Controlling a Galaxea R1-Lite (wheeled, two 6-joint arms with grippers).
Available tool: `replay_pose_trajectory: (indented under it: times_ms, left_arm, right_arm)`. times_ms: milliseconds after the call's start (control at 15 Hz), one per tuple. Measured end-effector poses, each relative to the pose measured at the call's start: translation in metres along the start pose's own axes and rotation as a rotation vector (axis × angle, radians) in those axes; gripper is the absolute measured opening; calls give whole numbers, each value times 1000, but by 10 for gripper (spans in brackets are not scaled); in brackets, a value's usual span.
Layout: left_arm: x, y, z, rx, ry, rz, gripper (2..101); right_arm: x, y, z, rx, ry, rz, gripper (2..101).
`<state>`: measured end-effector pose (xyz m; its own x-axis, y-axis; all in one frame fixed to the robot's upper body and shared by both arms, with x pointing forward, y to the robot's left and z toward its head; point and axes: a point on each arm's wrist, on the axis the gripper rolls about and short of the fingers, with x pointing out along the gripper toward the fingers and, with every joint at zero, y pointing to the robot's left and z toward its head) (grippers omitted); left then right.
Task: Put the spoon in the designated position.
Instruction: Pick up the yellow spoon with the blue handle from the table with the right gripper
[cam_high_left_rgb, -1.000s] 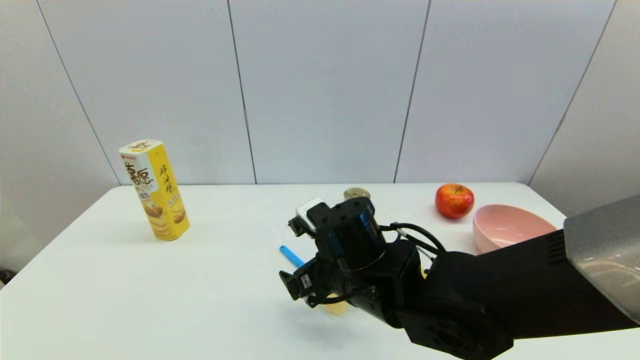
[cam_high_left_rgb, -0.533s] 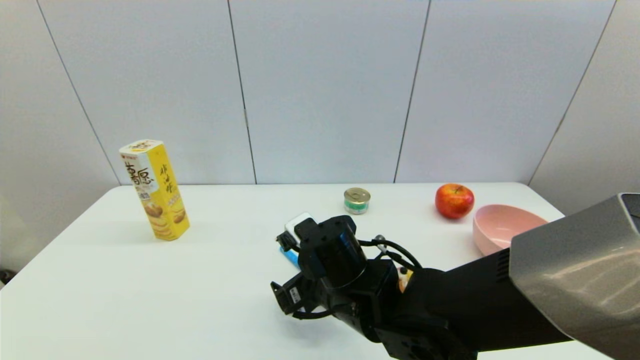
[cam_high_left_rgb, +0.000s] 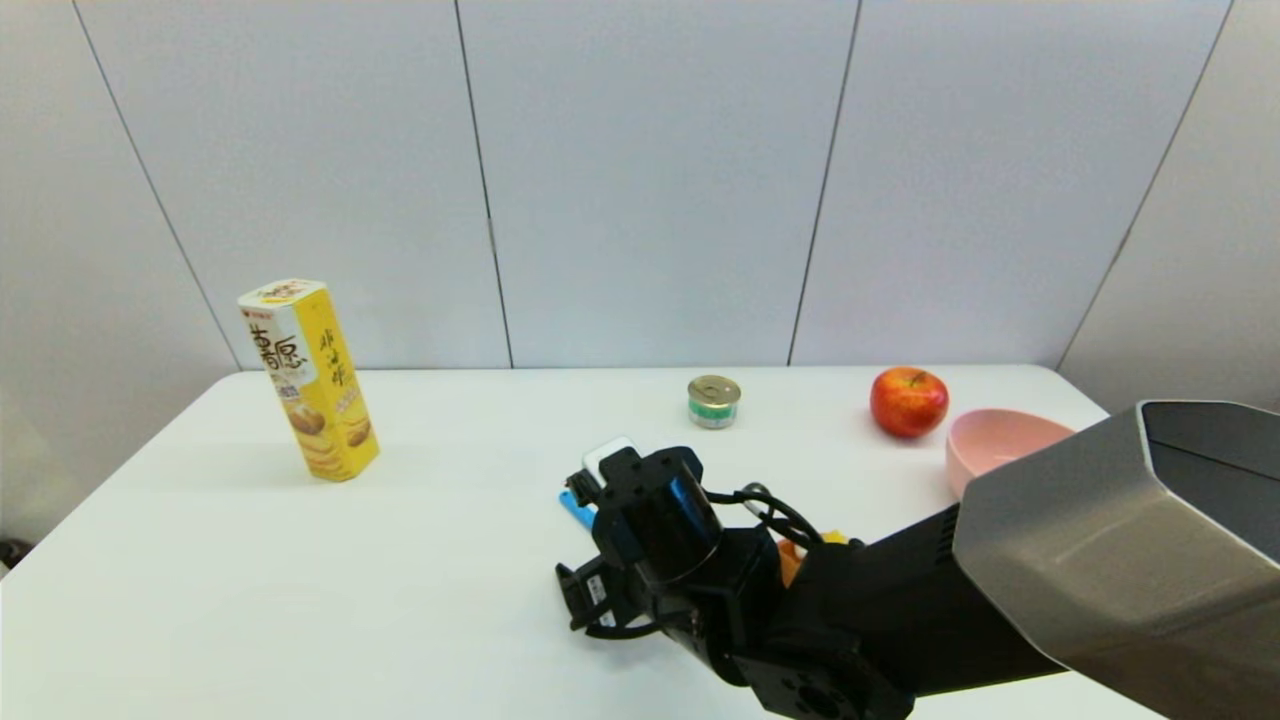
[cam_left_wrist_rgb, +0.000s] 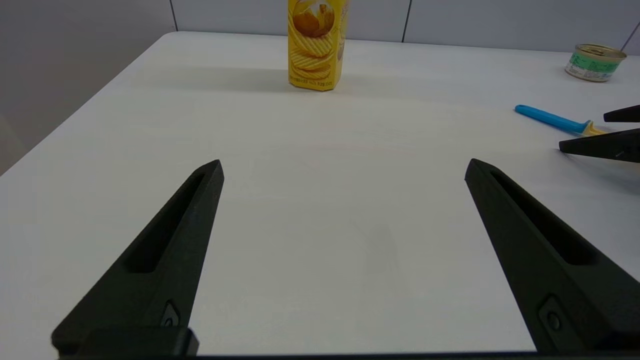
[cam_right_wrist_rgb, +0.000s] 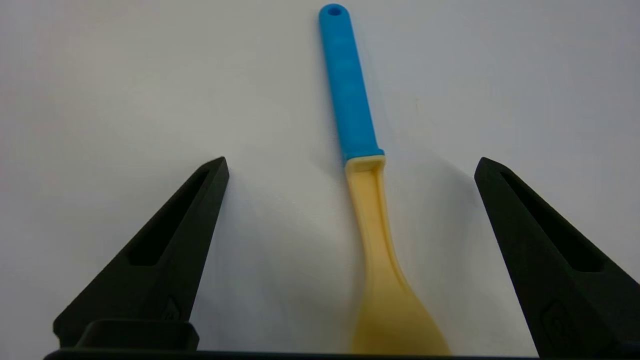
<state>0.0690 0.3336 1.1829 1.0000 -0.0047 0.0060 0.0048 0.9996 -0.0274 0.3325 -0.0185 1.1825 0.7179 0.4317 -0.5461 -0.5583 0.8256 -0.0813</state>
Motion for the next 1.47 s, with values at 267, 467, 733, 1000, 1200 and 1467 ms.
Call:
replay_pose_trajectory:
  times_ms: [267,467,733,1000,1200,1467]
  left_arm:
    - [0,0,0,0,0,0,978]
    - [0,0,0,0,0,0,978]
    - [0,0,0,0,0,0,978]
    - [0,0,0,0,1,0,978]
    - [0,0,0,0,0,0,978]
    - [0,0,0,0,0,0,978]
  right_arm:
    - [4,-4,0,-4,8,-11,976]
    - [8,-6,0,-5,11,-17,976]
    - [10,-7,-3,-10,40,-23,976]
    - [9,-8,-4,0,48,-20,976]
    - [9,-8,-5,38,56,-20,976]
    - [9,-7,-8,33,83,-22,976]
